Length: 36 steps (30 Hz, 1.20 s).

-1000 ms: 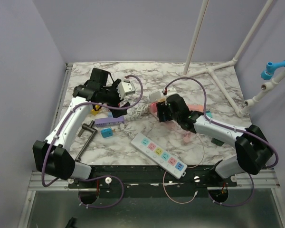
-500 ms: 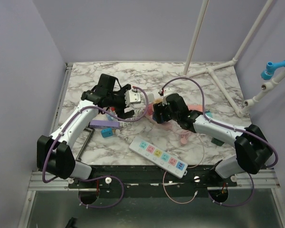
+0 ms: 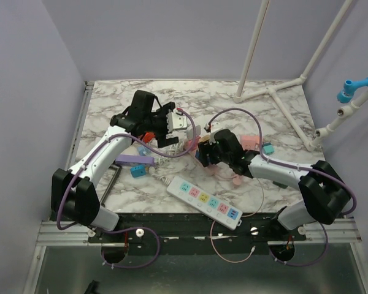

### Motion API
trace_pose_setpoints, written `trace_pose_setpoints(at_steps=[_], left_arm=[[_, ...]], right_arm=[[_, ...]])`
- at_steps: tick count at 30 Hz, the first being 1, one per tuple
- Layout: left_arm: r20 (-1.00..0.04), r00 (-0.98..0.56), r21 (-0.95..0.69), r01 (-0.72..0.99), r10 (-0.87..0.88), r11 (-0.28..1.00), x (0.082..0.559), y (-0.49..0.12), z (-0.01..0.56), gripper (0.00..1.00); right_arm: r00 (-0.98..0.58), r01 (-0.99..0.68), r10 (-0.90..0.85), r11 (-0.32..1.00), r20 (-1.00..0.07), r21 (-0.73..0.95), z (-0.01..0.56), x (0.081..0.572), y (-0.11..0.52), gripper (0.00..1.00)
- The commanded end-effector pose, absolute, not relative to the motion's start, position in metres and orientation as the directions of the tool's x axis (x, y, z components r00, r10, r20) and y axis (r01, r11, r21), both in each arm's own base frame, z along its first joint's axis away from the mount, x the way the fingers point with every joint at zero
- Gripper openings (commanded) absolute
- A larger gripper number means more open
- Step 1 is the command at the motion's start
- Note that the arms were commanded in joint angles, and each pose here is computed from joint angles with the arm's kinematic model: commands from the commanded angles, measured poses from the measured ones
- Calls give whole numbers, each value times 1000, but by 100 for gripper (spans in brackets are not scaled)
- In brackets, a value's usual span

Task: Pull the plug off the socket
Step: Remove the plug from the socket.

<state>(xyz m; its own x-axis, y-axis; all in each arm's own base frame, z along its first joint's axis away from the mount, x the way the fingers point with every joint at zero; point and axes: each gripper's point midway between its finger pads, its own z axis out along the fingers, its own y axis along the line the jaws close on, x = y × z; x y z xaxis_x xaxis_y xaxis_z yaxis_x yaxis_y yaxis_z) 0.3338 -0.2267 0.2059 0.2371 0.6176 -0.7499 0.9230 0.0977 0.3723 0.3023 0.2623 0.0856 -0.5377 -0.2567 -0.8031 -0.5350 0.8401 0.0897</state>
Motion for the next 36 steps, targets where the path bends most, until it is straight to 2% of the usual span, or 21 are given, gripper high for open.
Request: trace_pose_setpoints(at_steps=[1, 7, 12, 17, 19, 22, 25, 31, 36], left_arm=[[-759, 214, 368, 920, 615, 135, 343, -231, 210, 98], [-787, 158, 320, 931, 597, 176, 349, -239, 224, 98], [-763, 242, 375, 921, 599, 105, 342, -243, 227, 99], [-710, 395, 458, 888, 584, -44, 324, -249, 234, 98], [-674, 502, 501, 850, 542, -164, 306, -252, 238, 98], [-624, 652, 564, 758, 432, -329, 278, -259, 240, 99], [-574, 751, 617, 658, 326, -431, 260, -269, 239, 99], [-489, 850, 637, 501, 195, -586, 239, -295, 226, 98], [-488, 860, 598, 451, 145, -662, 236, -320, 211, 99]], right_arm=[[-479, -524, -179, 843, -859, 116, 107, 300, 275, 73], [-468, -463, -130, 879, -874, 117, 122, 293, 269, 89], [-435, -439, -46, 883, -899, 167, 154, 283, 255, 100], [-428, -404, 33, 887, -903, 224, 175, 272, 241, 100], [-414, -351, 98, 900, -905, 258, 187, 272, 230, 100], [-391, -297, 149, 914, -908, 277, 197, 268, 213, 100], [-388, -195, 198, 937, -900, 290, 201, 269, 194, 100], [-425, -63, 290, 936, -858, 347, 199, 266, 174, 100], [-366, -17, 391, 905, -845, 426, 223, 259, 153, 100]])
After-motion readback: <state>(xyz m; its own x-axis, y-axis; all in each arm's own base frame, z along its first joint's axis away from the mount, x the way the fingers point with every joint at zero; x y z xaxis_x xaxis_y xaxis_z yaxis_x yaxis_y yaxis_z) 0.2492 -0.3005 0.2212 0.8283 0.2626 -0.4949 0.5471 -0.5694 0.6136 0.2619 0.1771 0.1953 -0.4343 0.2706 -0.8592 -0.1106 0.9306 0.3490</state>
